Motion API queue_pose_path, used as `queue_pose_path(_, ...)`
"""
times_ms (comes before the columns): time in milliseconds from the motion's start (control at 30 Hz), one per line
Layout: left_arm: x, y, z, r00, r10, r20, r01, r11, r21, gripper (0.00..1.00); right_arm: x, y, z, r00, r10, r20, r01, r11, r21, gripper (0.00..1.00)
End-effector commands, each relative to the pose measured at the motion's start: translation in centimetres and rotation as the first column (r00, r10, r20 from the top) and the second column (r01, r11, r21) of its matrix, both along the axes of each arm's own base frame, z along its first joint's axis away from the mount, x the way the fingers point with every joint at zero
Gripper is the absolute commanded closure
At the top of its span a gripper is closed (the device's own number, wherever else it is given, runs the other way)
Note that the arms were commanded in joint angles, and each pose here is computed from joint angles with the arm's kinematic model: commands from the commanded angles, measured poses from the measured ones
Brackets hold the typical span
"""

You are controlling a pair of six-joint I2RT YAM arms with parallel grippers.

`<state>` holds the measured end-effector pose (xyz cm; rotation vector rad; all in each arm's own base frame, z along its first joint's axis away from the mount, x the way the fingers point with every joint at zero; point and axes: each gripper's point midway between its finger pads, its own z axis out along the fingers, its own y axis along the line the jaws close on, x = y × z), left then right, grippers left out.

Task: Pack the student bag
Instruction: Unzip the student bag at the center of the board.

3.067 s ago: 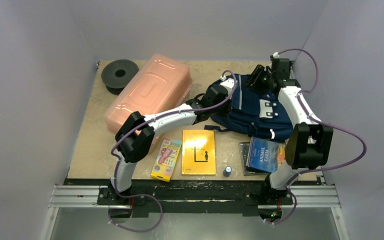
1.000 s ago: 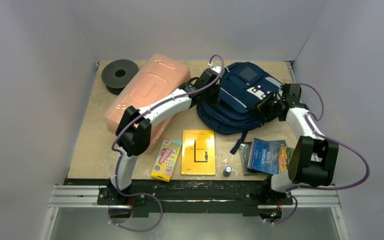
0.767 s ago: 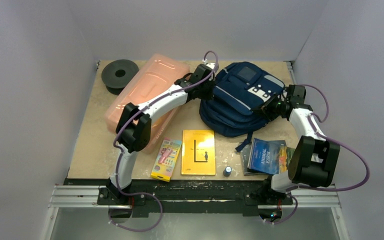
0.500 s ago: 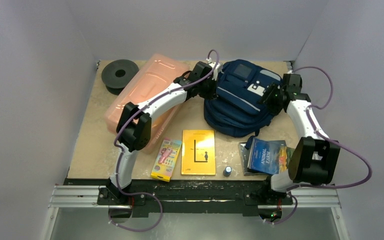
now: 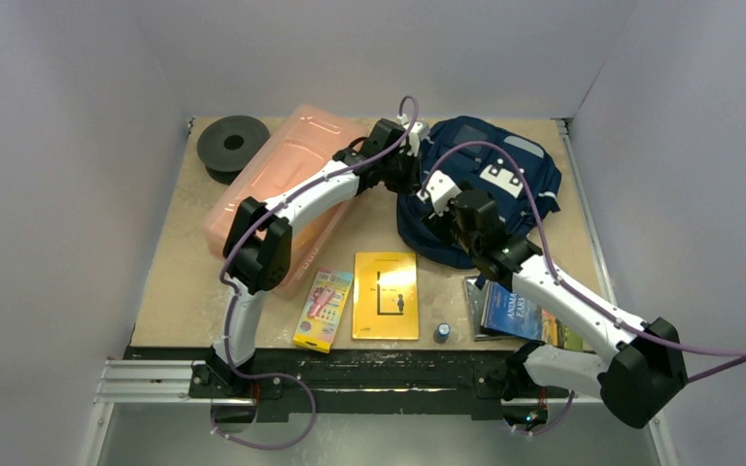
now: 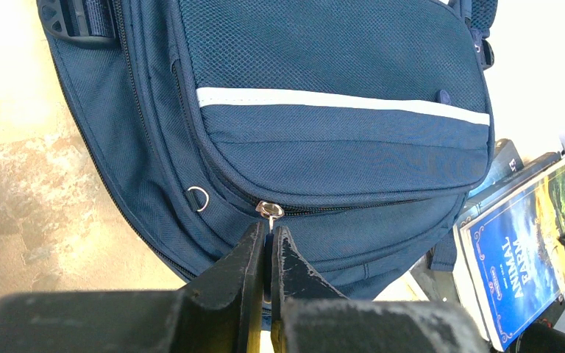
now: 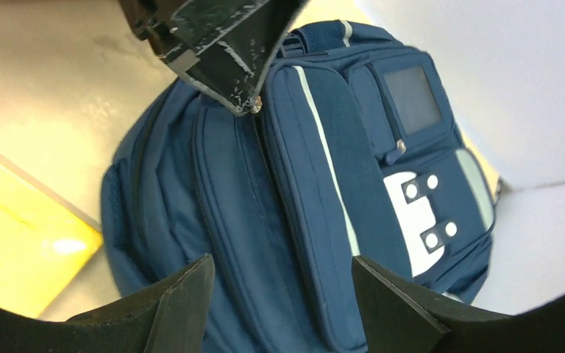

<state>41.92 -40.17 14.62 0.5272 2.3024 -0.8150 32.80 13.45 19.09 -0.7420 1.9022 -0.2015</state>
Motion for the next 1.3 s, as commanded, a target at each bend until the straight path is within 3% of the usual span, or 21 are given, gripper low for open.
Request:
queue_pose_path(0,-0.2,-0.2,5.5,0.997,-0.020,0.076,0.028,0.995,-0.098,1.00,2.6,1.6,1.4,0.971,0.225,0.086,-0.197,0.948,-0.251,0.29)
queue_pose_path(167,-0.3,-0.2,5.8,0.996,-0.023,0.082,0.032,0.993,-0.115,1.00,5.5,1.0,0.1,0.975,0.194,0.109,-0.141,0.916,-0.375,0.33)
queue_pose_path(533,-0.6,-0.1,6.2,0.995,-0.036,0.089,0.047,0.990,-0.134,1.00,8.7,0.2,-2.1,0.990,0.087,0.115,-0.034,0.915,-0.401,0.49)
queue_pose_path(600,-0.6,0.0,6.3,0.995,-0.037,0.094,0.050,0.990,-0.134,1.00,9.0,-0.7,-2.3,0.993,0.042,0.114,0.006,0.919,-0.395,0.62)
queue_pose_path(667,-0.6,0.2,6.3,0.995,-0.034,0.095,0.046,0.990,-0.134,1.00,9.1,-2.0,-2.5,0.993,-0.016,0.115,0.060,0.922,-0.384,0.90)
queue_pose_path(700,-0.4,0.3,6.3,0.995,-0.028,0.094,0.040,0.990,-0.135,1.00,9.0,-2.6,-2.5,0.991,-0.041,0.124,0.085,0.925,-0.372,0.98)
queue_pose_path(900,1.1,1.7,6.3,0.991,0.039,0.126,-0.026,0.994,-0.105,1.00,7.5,-4.1,-1.9,0.990,-0.046,0.132,0.070,0.980,-0.184,1.00)
queue_pose_path(1067,5.5,5.3,5.0,0.960,0.172,0.221,-0.191,0.979,0.068,1.00,6.3,-4.4,-3.5,0.988,0.014,0.151,0.013,0.984,-0.179,1.00)
queue_pose_path(1267,9.2,4.4,4.2,0.942,0.205,0.267,-0.230,0.971,0.067,1.00,6.8,-3.4,-3.3,0.976,0.067,0.209,-0.037,0.989,-0.144,1.00)
